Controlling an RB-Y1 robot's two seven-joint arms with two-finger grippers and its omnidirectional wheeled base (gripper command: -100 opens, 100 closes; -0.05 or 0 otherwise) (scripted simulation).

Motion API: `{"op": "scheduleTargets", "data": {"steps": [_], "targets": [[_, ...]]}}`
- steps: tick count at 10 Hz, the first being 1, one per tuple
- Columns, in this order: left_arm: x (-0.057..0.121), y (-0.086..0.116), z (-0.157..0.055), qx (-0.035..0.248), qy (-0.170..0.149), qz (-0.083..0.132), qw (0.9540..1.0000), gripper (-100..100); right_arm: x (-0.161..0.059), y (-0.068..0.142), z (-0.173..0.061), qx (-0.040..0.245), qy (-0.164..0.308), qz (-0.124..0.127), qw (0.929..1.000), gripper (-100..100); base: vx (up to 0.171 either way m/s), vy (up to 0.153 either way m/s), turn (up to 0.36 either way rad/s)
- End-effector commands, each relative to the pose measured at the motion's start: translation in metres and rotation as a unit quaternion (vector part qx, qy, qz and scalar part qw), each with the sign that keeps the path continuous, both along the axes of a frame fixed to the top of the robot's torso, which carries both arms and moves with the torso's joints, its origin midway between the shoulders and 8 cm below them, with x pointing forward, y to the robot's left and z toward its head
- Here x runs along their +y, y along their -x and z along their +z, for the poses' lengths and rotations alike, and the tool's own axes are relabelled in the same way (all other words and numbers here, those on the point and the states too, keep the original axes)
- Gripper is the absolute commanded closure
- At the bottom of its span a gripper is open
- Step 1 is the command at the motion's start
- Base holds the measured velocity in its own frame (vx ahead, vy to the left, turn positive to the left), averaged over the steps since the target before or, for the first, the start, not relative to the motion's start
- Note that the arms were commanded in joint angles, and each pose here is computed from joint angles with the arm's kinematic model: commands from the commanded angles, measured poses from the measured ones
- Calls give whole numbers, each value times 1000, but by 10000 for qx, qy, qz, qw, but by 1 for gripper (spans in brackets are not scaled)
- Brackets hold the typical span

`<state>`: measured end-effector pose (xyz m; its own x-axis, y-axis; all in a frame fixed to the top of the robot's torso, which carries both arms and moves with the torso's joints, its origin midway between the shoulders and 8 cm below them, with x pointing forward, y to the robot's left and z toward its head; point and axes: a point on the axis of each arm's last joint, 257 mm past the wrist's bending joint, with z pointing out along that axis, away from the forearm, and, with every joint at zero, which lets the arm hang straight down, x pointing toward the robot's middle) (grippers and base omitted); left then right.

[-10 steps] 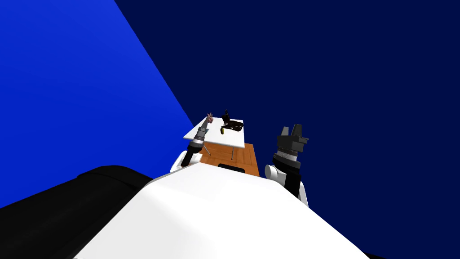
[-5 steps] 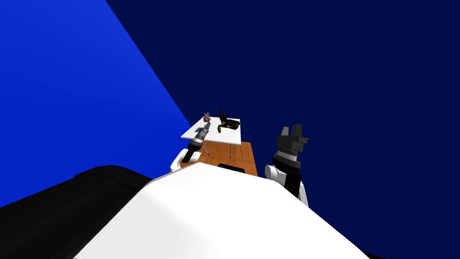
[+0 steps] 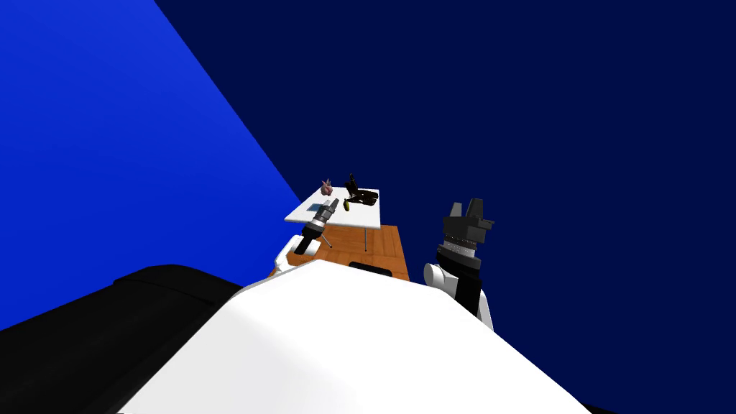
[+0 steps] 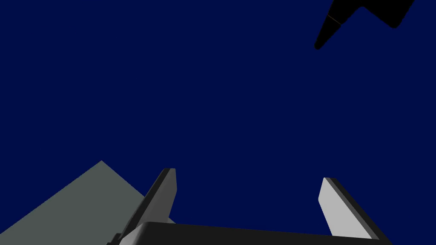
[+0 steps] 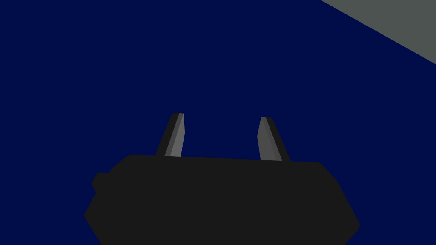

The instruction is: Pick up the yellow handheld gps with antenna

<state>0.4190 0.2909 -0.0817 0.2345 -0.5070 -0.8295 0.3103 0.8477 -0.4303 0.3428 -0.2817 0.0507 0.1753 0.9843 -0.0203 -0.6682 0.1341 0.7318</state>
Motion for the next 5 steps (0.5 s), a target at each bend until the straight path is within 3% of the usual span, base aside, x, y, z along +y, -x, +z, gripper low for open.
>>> {"op": "scheduleTargets", "data": {"steps": [1,5], "targets": [[8,-8,-14,157,-285,167,9993,-100,0,0,0,0,0,0,10000,0,1,-44,-62],[34,-28,-54,616,-819,557,9932,-100,0,0,0,0,0,0,10000,0,25,-49,-39]]}}
